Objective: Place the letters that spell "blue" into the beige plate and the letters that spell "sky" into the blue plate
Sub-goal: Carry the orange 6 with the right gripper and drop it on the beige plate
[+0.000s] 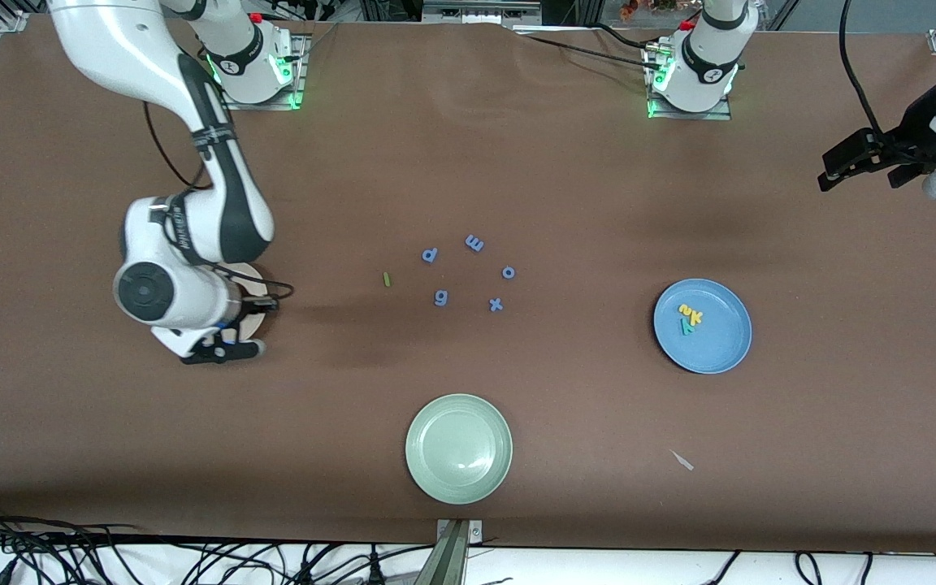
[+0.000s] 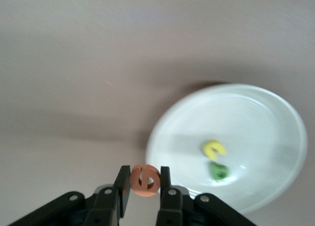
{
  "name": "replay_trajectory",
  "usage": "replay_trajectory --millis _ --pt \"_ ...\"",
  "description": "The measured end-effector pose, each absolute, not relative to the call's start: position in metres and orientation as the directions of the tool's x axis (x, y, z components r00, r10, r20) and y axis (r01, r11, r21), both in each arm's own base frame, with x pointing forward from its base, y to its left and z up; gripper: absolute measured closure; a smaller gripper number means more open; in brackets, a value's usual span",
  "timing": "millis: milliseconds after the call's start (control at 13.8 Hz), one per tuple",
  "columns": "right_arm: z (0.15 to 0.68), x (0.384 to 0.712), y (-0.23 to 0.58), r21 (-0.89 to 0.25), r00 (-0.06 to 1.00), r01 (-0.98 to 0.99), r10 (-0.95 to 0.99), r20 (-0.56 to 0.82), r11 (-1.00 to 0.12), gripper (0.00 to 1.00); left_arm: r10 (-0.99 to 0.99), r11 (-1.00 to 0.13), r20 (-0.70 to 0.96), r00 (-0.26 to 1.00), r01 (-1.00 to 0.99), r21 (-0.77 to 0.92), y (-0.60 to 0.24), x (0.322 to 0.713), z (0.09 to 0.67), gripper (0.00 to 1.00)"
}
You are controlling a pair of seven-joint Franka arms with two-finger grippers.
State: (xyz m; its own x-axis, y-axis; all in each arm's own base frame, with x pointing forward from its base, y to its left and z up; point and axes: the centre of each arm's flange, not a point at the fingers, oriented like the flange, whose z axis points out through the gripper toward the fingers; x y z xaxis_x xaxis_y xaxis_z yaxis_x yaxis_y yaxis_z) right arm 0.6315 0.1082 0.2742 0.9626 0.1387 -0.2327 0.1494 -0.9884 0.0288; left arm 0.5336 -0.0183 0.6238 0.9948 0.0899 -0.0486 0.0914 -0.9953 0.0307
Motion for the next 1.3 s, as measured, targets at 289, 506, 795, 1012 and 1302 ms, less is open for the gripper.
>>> replay_trajectory --millis 289,506,795,1012,1302 --pt "0.228 0.6 0.056 0.037 0.962 0.201 0.19 -0.196 -0.979 0.72 0.089 -0.995 -0.052 0.995 0.091 0.031 -0.018 0.535 0.622 0.0" --pt "0.229 0.593 0.058 0.029 0.958 0.222 0.212 -0.195 -0.975 0.46 0.087 -0.996 -0.051 0.995 0.089 0.031 -0.02 0.535 0.622 0.0" --pt "0.269 0.602 0.102 -0.005 0.946 0.265 0.261 -0.191 -0.964 0.05 0.086 -0.996 -0.051 0.995 0.088 0.031 -0.02 0.535 0.622 0.0" --pt "0.27 0.591 0.173 -0.026 0.944 0.278 0.278 -0.179 -0.96 0.0 0.079 -0.996 -0.052 0.996 0.081 0.031 -0.02 0.535 0.622 0.0" --pt "0.262 0.57 0.251 -0.045 0.95 0.279 0.283 -0.132 -0.959 0.0 0.042 -0.999 -0.05 0.998 0.043 0.027 -0.018 0.536 0.622 0.0"
